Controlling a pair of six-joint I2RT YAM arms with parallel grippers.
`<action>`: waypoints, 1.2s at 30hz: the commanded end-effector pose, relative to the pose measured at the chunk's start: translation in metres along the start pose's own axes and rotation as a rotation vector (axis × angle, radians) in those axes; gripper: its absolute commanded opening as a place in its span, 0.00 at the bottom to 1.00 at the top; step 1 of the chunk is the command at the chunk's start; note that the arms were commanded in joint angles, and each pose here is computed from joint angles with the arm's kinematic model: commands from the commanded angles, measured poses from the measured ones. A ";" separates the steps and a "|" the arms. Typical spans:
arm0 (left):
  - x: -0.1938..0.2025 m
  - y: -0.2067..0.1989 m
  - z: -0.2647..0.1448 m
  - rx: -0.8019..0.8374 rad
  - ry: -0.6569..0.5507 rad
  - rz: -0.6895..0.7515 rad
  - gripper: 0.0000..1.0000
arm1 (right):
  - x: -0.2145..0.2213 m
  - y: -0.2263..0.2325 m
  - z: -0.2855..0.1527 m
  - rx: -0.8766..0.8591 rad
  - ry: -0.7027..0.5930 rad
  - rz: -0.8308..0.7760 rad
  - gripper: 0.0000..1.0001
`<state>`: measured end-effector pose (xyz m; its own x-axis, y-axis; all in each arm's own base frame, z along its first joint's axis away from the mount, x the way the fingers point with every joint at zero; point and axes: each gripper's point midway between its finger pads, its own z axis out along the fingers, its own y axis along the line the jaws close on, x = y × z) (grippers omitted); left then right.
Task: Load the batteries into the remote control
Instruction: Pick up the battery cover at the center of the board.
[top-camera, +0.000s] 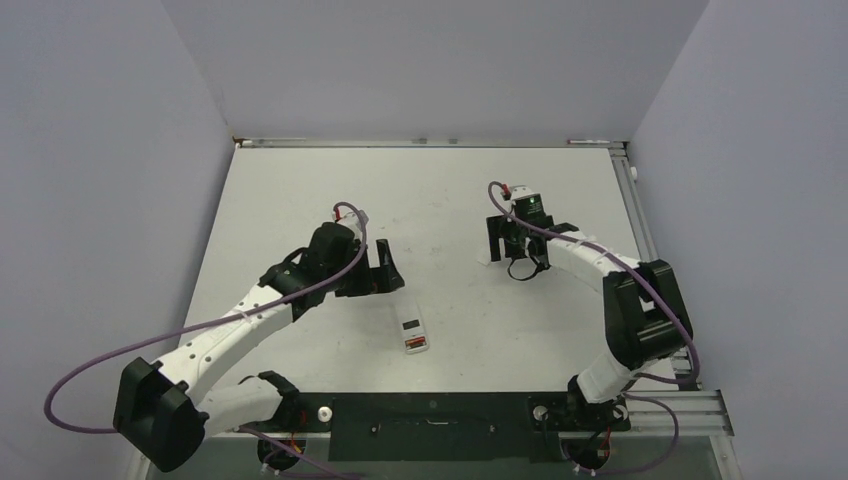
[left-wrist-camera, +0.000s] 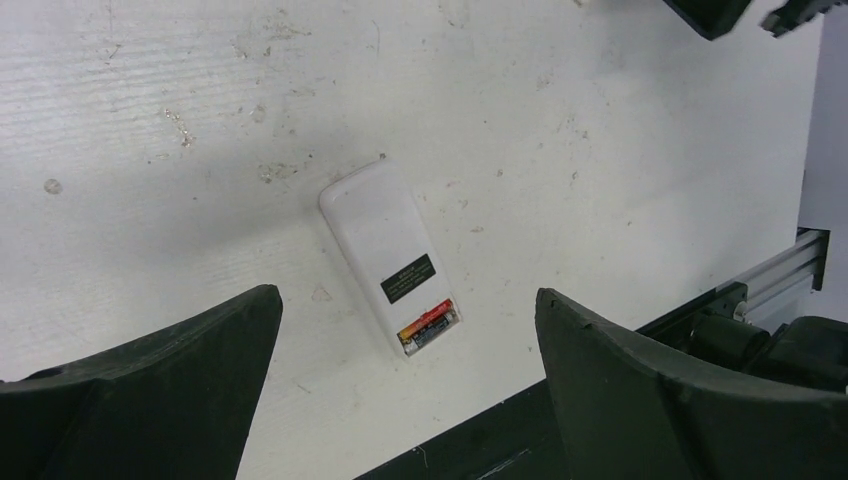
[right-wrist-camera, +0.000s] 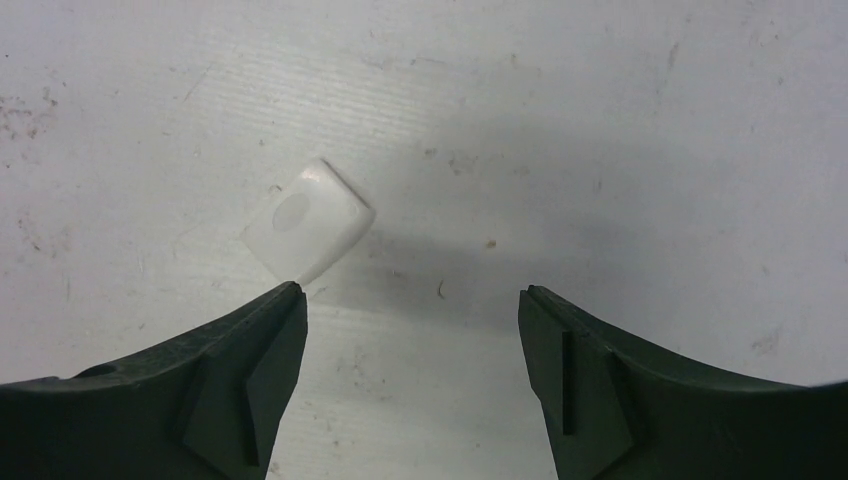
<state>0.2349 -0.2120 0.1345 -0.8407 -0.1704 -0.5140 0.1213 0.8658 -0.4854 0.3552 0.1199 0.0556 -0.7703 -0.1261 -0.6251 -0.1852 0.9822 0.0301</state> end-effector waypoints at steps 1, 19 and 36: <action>-0.007 -0.007 -0.024 0.055 -0.038 0.040 0.96 | -0.026 0.024 0.017 -0.163 -0.026 -0.152 0.76; 0.012 -0.007 -0.037 0.133 -0.003 0.064 0.96 | -0.001 0.039 0.047 -0.297 0.143 -0.399 0.68; 0.016 -0.007 -0.034 0.144 0.016 0.058 0.96 | 0.026 0.048 0.042 -0.318 0.234 -0.444 0.63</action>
<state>0.2006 -0.2030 0.1477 -0.8495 -0.1154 -0.5147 0.2178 0.8120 -0.5415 0.3691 0.1640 0.0163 -0.6712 -0.5512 -0.4957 -0.6437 0.7650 0.0209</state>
